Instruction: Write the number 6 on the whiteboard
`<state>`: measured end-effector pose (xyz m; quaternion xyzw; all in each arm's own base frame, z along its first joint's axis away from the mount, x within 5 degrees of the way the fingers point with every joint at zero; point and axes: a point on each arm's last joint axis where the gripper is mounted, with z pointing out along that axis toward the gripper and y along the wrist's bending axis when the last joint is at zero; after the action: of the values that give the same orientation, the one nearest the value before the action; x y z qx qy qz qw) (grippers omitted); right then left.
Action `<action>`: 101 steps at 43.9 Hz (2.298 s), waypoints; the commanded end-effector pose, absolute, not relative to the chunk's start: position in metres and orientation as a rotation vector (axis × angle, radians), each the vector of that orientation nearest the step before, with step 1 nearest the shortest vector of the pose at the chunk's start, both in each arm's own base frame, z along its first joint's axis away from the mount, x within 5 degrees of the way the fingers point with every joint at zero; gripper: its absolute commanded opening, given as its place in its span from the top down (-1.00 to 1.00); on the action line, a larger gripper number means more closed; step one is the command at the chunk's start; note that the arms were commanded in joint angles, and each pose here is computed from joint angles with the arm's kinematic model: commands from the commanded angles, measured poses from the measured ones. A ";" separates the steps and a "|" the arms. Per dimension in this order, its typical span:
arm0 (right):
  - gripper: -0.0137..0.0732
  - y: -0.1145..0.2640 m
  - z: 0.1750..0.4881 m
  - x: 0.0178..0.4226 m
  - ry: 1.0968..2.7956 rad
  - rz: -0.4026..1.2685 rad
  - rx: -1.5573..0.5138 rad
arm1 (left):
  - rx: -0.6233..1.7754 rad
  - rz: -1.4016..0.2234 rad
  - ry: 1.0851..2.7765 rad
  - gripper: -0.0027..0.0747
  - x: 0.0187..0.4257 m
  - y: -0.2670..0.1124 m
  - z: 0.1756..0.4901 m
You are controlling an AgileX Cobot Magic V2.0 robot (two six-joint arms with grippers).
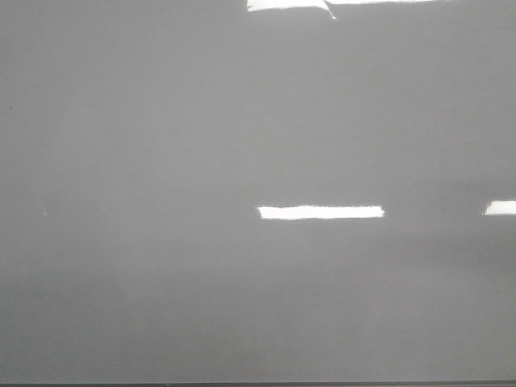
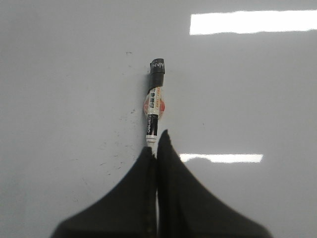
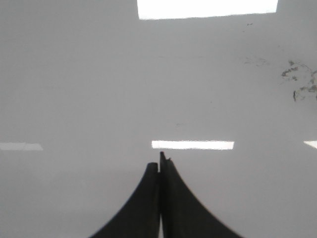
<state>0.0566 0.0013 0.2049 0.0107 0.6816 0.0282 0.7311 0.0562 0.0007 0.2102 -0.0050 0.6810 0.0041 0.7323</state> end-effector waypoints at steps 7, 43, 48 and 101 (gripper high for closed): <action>0.84 0.001 0.215 0.054 1.394 0.051 0.014 | -0.020 -0.004 1.404 0.98 0.054 0.001 0.218; 0.84 0.001 0.264 0.040 1.343 0.109 0.049 | -0.011 -0.012 1.214 0.98 0.042 0.000 0.264; 0.84 0.002 0.292 0.030 1.369 0.115 0.038 | -0.010 -0.015 1.167 0.98 0.028 0.000 0.303; 0.36 0.006 0.346 0.101 1.907 0.039 -0.077 | -0.012 0.006 1.822 0.82 0.075 0.001 0.349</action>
<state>0.0952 0.0066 0.3346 -0.0211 0.8315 0.0280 0.5545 0.0708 0.0019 0.3365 -0.0120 0.8114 0.0049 0.5844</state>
